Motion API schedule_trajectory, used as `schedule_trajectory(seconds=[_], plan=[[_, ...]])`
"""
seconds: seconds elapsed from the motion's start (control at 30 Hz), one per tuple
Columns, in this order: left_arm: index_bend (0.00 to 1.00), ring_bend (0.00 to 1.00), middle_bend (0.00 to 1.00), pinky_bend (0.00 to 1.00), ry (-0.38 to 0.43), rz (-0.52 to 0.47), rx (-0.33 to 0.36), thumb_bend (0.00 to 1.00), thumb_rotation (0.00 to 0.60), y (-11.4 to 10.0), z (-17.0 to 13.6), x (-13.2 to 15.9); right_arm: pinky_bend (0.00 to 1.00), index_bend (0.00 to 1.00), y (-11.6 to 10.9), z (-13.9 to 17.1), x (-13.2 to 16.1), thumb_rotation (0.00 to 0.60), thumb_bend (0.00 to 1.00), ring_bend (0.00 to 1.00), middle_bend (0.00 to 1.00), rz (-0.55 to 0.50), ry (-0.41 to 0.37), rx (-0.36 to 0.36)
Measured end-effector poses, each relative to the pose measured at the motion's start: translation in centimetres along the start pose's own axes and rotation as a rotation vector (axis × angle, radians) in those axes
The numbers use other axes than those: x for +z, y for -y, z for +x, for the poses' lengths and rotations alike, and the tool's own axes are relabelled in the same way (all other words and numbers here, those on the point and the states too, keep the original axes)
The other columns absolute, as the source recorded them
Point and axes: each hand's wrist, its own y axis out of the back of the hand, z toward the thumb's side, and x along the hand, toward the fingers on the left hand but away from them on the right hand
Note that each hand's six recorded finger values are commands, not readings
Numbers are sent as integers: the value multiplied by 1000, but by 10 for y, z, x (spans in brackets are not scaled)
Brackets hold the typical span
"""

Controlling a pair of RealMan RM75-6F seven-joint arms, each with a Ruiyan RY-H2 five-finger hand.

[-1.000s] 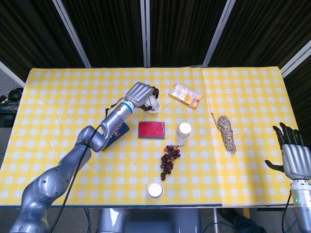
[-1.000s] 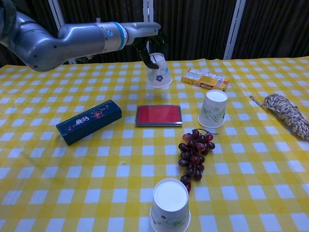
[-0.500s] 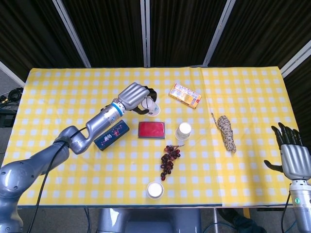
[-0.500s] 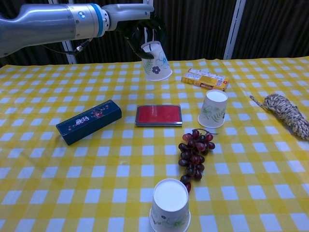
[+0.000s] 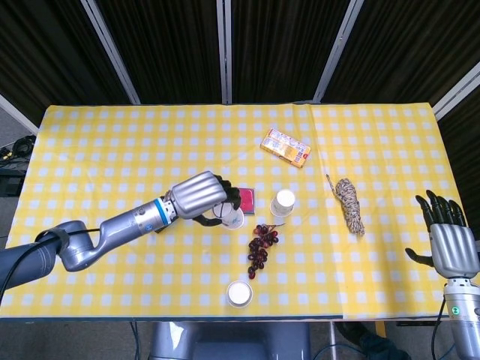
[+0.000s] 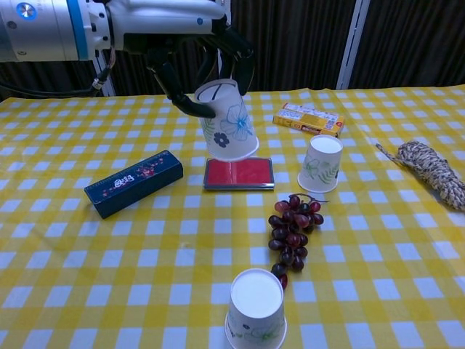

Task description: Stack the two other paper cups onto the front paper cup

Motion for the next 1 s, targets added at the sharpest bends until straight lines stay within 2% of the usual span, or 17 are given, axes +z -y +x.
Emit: schedule_trajectory(seconds=[0.17,0.37,0.8,1.0], plan=[[489,402,393,508,120,2,-27,292,600,6,-13,40,0,83,-1,0,0,600,0,0,0,1,0,-3],[489,402,393,508,204,29,-53,291,600,11,-15,68,0,83,0,0,0,600,0,0,0,2,0,-3],[489,403,393,508,302,-7,-128,286,600,33,-15,107,0,83,-4,1,-2,600,0,0,0,-3,5,-13],[488,402,393,508,316,31,-158,285,600,41,-21,111,0,83,-6,2,-2,600,0,0,0,-5,7,-18]])
